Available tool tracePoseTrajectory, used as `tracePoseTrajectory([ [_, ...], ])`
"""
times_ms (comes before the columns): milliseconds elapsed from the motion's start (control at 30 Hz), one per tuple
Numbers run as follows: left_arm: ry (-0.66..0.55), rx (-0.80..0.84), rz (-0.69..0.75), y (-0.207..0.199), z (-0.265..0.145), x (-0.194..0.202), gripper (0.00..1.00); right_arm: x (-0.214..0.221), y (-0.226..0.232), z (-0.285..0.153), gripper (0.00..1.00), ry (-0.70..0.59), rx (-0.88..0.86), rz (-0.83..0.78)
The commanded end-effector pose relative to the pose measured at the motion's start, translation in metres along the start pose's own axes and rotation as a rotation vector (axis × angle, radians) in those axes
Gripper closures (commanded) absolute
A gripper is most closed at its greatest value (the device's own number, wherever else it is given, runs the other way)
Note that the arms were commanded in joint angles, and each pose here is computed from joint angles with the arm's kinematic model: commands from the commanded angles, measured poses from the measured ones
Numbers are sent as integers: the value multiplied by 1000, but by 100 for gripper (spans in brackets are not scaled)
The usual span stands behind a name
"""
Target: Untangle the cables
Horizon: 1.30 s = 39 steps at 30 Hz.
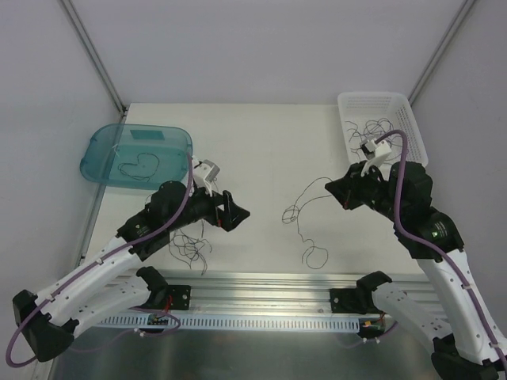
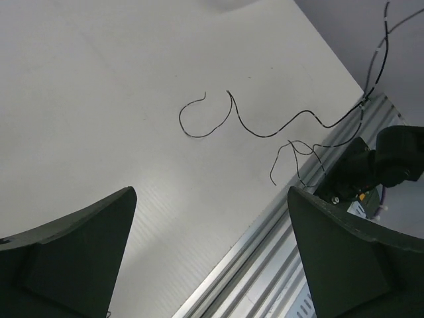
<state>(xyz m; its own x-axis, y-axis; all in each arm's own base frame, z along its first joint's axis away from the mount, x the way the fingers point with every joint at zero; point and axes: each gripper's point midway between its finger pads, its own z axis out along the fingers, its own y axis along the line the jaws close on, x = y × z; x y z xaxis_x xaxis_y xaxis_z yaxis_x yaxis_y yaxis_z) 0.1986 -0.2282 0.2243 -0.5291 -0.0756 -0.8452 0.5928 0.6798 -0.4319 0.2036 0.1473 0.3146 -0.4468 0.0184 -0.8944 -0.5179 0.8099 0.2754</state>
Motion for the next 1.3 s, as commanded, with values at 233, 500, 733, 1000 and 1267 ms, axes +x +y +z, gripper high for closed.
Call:
tracePoseTrajectory([
  [233, -92, 263, 216, -102, 37, -41, 1, -19, 34, 14, 99, -71, -160, 89],
  [500, -51, 343, 239, -142, 74, -32, 1, -14, 43, 18, 99, -60, -185, 91],
  [733, -32, 285, 215, -134, 87, -23, 68, -9, 40, 20, 99, -58, -171, 89],
  [1000, -93, 195, 200, -123, 77, -45, 100, 2, 22, 21, 54, -46, -76, 113],
  [1267, -117, -5, 173, -86, 62, -100, 100, 8, -46, 1, 3, -42, 319, 116],
])
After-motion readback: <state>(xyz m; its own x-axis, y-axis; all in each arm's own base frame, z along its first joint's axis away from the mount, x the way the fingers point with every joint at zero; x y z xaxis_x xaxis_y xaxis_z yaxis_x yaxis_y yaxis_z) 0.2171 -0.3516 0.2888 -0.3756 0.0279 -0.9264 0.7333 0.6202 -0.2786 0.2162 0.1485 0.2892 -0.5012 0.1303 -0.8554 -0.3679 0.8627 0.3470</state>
